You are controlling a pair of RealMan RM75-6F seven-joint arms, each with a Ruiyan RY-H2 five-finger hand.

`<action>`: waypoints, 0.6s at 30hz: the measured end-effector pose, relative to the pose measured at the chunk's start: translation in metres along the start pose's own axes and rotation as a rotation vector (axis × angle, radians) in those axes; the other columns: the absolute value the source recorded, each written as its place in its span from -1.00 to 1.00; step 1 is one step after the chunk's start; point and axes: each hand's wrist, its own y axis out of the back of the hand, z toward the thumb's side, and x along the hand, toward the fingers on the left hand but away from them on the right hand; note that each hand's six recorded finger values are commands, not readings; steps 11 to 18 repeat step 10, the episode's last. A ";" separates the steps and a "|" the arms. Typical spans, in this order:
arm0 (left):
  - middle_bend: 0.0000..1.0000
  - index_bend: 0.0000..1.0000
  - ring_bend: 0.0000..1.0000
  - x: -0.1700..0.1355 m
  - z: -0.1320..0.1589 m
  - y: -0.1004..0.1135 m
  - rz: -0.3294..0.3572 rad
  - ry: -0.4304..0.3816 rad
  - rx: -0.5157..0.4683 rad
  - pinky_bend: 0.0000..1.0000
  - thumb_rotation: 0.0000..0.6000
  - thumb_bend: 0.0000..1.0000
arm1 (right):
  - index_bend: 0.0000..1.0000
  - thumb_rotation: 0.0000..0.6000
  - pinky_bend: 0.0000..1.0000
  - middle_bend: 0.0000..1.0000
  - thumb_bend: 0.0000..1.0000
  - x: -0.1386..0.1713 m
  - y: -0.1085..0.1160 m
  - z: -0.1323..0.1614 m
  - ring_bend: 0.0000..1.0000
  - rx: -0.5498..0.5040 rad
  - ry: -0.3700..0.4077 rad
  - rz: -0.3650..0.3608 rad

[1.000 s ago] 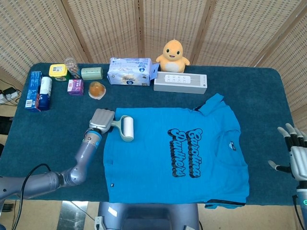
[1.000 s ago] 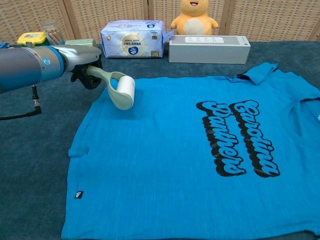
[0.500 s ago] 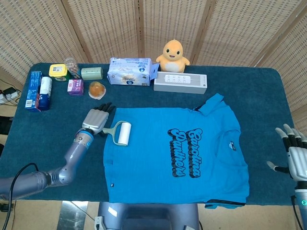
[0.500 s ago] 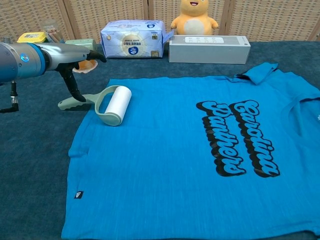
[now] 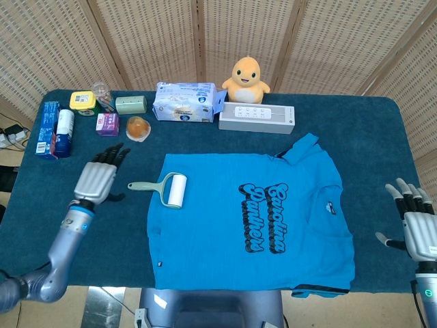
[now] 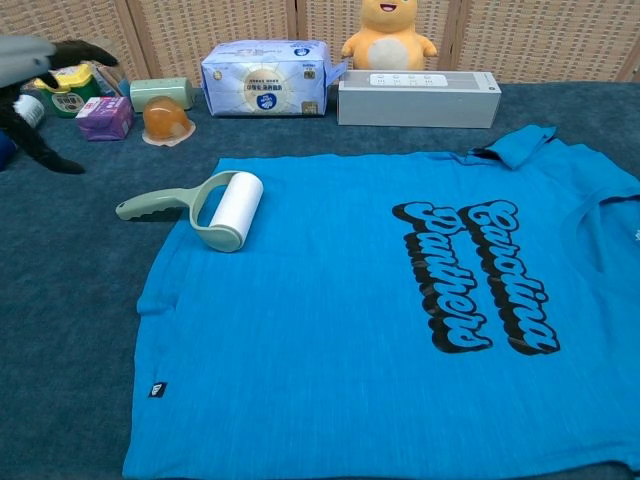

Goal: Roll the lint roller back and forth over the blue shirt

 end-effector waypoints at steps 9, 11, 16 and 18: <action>-1.00 -1.00 -1.00 -0.111 -0.067 0.018 0.250 0.116 -0.066 -0.76 1.00 -0.79 | -0.77 1.00 -1.00 -1.00 -1.00 0.008 0.001 0.012 -1.00 0.049 0.042 -0.046; -1.00 -1.00 -1.00 -0.131 -0.076 0.017 0.268 0.139 -0.074 -0.76 1.00 -0.79 | -0.77 1.00 -1.00 -1.00 -1.00 0.009 0.002 0.013 -1.00 0.055 0.045 -0.053; -1.00 -1.00 -1.00 -0.131 -0.076 0.017 0.268 0.139 -0.074 -0.76 1.00 -0.79 | -0.77 1.00 -1.00 -1.00 -1.00 0.009 0.002 0.013 -1.00 0.055 0.045 -0.053; -1.00 -1.00 -1.00 -0.131 -0.076 0.017 0.268 0.139 -0.074 -0.76 1.00 -0.79 | -0.77 1.00 -1.00 -1.00 -1.00 0.009 0.002 0.013 -1.00 0.055 0.045 -0.053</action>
